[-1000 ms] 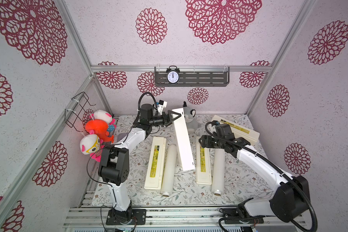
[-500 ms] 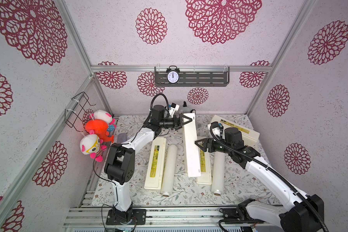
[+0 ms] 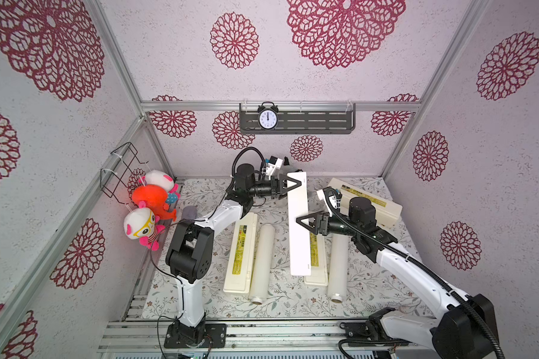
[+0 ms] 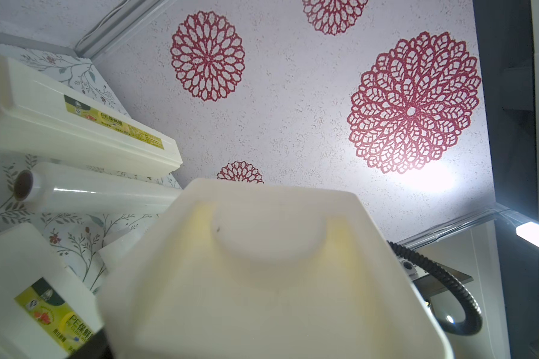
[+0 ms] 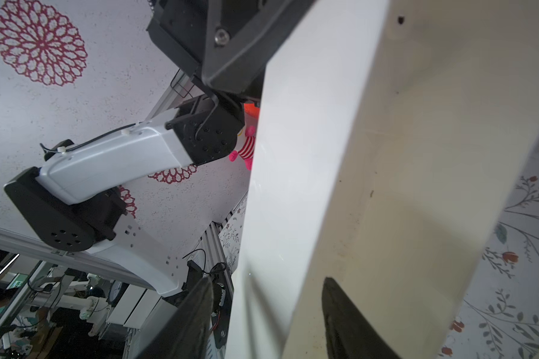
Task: Put plastic wrap rolls into dispensers
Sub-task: Place the plastic wrap cutting box at the center of the board, then pick up the plastic wrap from the center of the board.
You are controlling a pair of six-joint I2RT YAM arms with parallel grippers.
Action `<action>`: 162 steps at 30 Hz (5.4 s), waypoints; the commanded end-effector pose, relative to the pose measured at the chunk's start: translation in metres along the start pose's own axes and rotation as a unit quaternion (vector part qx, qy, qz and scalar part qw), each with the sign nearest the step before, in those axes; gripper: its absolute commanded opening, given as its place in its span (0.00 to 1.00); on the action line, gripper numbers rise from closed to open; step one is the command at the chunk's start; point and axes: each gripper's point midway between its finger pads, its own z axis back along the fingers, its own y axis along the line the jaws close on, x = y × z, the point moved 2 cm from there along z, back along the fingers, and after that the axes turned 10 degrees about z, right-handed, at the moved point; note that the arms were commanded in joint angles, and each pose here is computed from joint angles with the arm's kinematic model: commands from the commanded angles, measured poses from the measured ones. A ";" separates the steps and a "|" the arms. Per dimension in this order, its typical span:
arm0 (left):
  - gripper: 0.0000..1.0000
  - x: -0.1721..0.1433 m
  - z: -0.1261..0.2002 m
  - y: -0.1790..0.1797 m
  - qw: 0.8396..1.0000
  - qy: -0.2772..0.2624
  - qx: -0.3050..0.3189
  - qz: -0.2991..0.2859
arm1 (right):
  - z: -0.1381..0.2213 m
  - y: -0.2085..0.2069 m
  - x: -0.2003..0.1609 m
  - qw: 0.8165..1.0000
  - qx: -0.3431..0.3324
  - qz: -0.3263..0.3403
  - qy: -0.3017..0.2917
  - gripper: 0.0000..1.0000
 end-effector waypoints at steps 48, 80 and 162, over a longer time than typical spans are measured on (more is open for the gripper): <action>0.98 0.041 0.075 -0.019 0.992 -0.122 -0.015 -0.016 | 0.013 -0.020 0.031 0.994 -0.094 -0.045 -0.044 0.00; 0.98 -0.006 0.188 0.076 0.933 -0.263 0.241 0.054 | -0.099 -0.158 -0.092 0.877 -0.419 -0.143 0.185 0.00; 0.98 -0.019 0.123 0.103 0.920 -0.185 0.342 0.054 | 0.134 -0.168 -0.137 0.820 -0.520 -0.173 0.163 0.51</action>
